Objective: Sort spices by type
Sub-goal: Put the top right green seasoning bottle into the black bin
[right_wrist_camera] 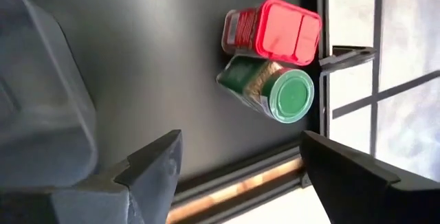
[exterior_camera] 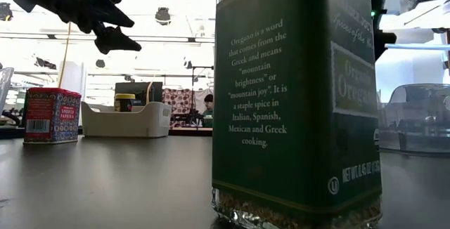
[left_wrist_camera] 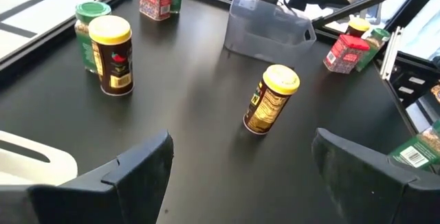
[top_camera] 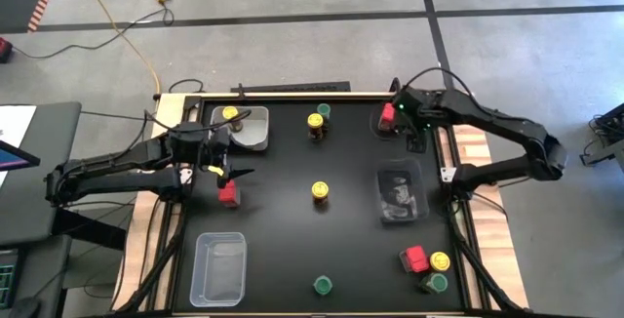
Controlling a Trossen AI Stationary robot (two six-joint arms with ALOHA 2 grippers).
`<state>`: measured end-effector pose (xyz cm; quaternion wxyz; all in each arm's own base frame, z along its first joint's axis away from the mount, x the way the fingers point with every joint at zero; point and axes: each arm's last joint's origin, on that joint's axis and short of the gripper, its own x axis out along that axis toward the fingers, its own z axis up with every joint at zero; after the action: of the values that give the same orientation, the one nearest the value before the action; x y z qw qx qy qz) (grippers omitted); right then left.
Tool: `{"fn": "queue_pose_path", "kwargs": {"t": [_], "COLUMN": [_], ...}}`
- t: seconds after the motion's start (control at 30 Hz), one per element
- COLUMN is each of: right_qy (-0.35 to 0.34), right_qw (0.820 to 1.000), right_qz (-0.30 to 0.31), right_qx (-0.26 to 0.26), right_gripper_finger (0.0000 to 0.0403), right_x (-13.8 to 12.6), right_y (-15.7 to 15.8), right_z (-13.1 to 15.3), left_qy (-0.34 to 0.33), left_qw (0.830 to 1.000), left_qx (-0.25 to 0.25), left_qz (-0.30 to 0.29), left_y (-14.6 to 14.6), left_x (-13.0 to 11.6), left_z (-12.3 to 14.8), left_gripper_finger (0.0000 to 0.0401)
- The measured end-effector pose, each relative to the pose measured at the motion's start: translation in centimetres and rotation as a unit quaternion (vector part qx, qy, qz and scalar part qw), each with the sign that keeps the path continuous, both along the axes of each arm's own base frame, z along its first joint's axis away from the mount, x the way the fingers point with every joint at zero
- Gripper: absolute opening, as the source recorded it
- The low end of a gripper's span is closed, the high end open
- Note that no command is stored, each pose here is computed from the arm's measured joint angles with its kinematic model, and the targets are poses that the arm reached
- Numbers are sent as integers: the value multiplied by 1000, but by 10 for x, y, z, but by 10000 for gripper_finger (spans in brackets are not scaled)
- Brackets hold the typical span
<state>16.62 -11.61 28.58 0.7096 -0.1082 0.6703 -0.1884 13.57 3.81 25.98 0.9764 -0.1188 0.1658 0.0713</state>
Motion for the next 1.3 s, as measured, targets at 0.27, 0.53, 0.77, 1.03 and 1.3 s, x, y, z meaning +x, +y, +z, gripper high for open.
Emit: {"fn": "queue_pose_path", "kwargs": {"t": [0.27,0.53,0.77,1.03,1.3], "right_qy": [70,144,206,250,254], "right_qw": [996,985,966,947,942], "right_qz": [30,95,145,190,208], "right_qx": [34,23,54,74,65], "right_gripper_finger": [327,327,327,327,327], "right_x": [20,44,46,48,52], "right_y": [-17,-36,-53,-65,-73], "right_z": [-15,-12,-18,-31,-38], "left_qy": [1,2,2,5,15], "left_qw": [1000,1000,1000,1000,1000], "left_qx": [-1,5,5,4,1], "left_qz": [1,-2,-2,-2,-2], "left_y": [0,0,0,0,0], "left_x": [0,0,0,0,-1], "left_z": [0,0,0,-1,-3], "left_gripper_finger": [332,332,332,332,332]}}
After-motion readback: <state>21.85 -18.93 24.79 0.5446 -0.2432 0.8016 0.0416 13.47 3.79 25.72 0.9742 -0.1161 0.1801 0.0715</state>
